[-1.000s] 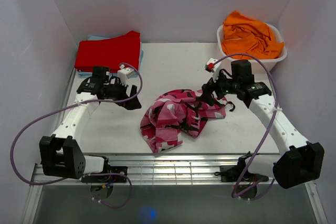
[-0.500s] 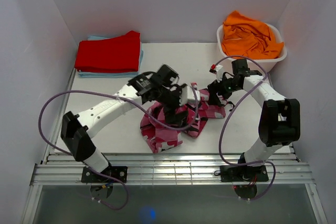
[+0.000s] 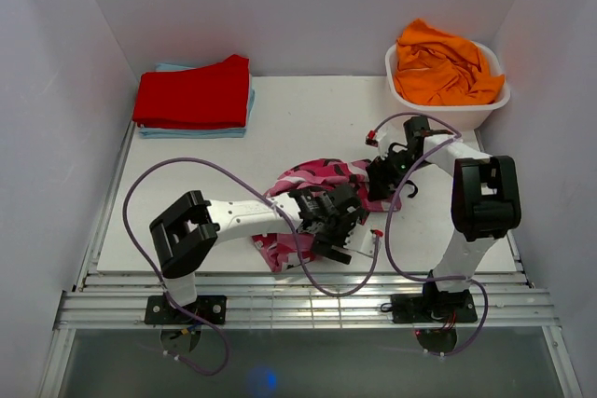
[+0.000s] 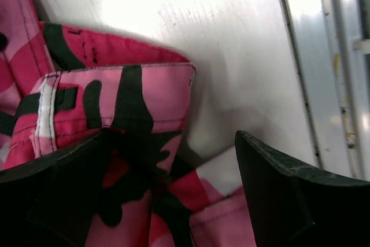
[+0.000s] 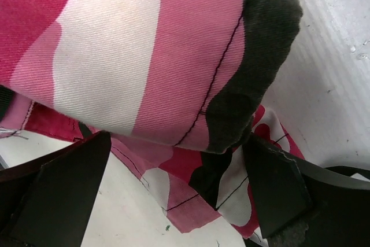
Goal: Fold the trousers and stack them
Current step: Move the trousers to the center of the board, then flatten the trousers out
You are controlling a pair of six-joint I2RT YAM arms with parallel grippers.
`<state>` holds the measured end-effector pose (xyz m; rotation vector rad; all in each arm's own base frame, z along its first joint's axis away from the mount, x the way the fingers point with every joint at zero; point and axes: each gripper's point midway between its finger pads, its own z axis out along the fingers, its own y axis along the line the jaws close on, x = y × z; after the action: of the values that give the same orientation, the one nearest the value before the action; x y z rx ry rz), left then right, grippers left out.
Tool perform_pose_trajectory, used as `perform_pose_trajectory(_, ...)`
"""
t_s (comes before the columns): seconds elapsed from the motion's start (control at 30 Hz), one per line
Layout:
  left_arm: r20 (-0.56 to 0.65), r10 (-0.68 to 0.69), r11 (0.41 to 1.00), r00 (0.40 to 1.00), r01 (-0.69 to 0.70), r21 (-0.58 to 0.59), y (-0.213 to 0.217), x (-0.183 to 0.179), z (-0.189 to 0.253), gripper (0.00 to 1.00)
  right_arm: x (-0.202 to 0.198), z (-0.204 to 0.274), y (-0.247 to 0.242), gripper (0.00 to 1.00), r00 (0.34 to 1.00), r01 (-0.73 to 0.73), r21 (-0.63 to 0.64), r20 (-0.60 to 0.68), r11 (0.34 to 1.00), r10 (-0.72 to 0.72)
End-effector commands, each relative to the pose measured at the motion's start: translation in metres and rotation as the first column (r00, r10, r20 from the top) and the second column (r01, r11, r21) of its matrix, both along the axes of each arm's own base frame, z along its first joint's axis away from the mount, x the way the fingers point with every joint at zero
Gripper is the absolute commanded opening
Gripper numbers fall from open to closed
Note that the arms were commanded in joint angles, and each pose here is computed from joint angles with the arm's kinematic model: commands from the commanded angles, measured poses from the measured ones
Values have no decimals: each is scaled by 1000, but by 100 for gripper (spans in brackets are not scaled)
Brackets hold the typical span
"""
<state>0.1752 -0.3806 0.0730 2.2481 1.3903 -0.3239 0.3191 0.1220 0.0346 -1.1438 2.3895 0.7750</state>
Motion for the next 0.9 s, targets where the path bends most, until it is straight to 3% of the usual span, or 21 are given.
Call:
perform_pose_trajectory(0.0, 201, -9, 999, 980, 15, -28, -11, 23, -9, 98, -21, 2, -1, 100, 999, -36, 16, -26, 999, 36)
perform_pose_trajectory(0.1, 251, 4, 1000, 968, 3, -28, -12, 29, -16, 88, -35, 3, -7, 100, 998, -60, -7, -25, 998, 60)
perform_pose_trajectory(0.13, 258, 11, 1000, 966, -7, -19, -9, 29, -20, 73, -38, 2, -8, 100, 998, -66, -15, -22, 998, 66)
perform_pose_trajectory(0.23, 295, 44, 999, 954, -34, -39, -7, 36, -22, 51, -46, -5, -15, 92, 997, -76, -46, -25, 996, 75)
perform_pose_trajectory(0.33, 324, 56, 998, 944, -47, -35, 1, 37, -25, 35, -48, -15, -21, 76, 996, -66, -77, -58, 995, 62)
perform_pose_trajectory(0.37, 333, 81, 996, 940, -68, -51, 1, 40, -17, 19, -48, -22, -24, 64, 996, -58, -96, -76, 994, 51)
perform_pose_trajectory(0.4, 324, 100, 995, 941, -85, -60, 3, 39, -12, 7, -47, -24, -27, 58, 996, -51, -105, -79, 993, 42)
perform_pose_trajectory(0.43, 301, 141, 989, 943, -119, -92, 3, 38, -3, 1, -46, -28, -32, 48, 996, -39, -116, -90, 993, 29)
perform_pose_trajectory(0.53, 209, 244, 954, 947, -195, -230, 9, 35, 50, 0, -41, -29, -49, 25, 997, -3, -151, -82, 989, -10)
perform_pose_trajectory(0.57, 155, 258, 938, 954, -209, -276, 11, 33, 67, 0, -38, -27, -54, 9, 997, 10, -164, -73, 986, -22)
perform_pose_trajectory(0.67, 7, 394, 840, 919, -357, -409, 45, 55, 131, 0, -35, -20, -76, 8, 996, 59, -189, -55, 980, -71)
perform_pose_trajectory(0.7, -64, 463, 769, 884, -436, -468, 71, 76, 159, 0, -35, -17, -85, 8, 995, 76, -205, -47, 976, -88)
perform_pose_trajectory(0.87, -116, 598, 626, 793, -553, -550, 152, 111, 203, 0, -46, -9, -116, 8, 992, 104, -277, -39, 955, -119)
